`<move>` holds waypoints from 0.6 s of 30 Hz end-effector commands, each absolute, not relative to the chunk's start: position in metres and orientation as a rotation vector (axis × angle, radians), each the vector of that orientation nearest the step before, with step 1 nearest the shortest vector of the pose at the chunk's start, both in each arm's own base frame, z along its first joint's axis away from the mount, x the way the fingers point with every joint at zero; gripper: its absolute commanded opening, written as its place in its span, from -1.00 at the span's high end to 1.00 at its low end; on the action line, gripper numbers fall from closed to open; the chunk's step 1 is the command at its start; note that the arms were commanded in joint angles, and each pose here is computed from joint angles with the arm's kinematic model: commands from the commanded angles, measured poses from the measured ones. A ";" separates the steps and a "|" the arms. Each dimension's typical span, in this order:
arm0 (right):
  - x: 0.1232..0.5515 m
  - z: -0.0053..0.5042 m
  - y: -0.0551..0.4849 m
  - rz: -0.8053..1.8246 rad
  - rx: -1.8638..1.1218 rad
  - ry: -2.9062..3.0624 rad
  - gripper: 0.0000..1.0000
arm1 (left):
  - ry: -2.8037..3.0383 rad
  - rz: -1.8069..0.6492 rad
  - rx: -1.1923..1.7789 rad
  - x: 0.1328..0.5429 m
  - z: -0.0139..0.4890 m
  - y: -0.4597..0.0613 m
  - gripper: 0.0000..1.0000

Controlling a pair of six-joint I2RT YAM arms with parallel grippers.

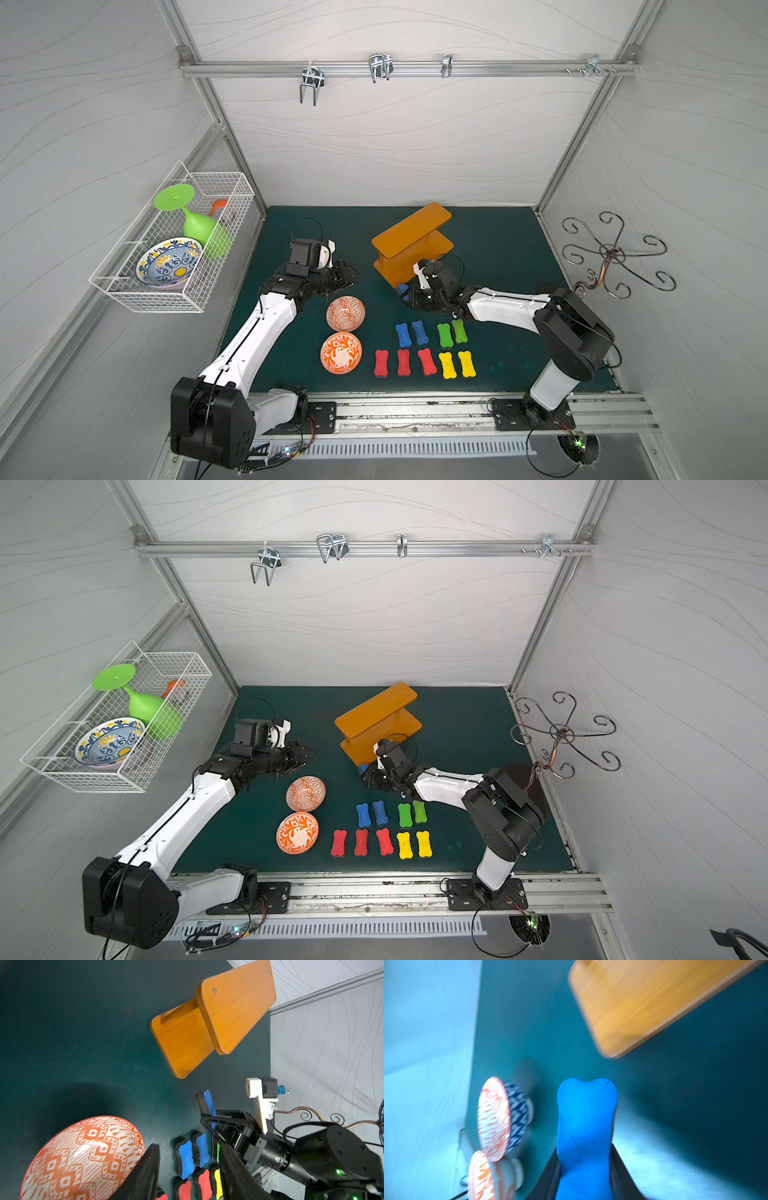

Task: Remove the whiteboard erasers from the shelf
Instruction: Place the whiteboard eraser at the center of the board.

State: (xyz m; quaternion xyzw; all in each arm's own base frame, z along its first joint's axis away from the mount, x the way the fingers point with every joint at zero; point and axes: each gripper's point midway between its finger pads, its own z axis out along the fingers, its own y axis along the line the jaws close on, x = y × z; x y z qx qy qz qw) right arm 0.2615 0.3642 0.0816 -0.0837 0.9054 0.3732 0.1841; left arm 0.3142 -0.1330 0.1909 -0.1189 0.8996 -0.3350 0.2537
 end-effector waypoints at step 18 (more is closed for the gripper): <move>0.225 0.034 0.406 0.493 -0.472 2.710 0.38 | 2.402 -0.872 -0.336 0.314 0.196 -0.118 0.01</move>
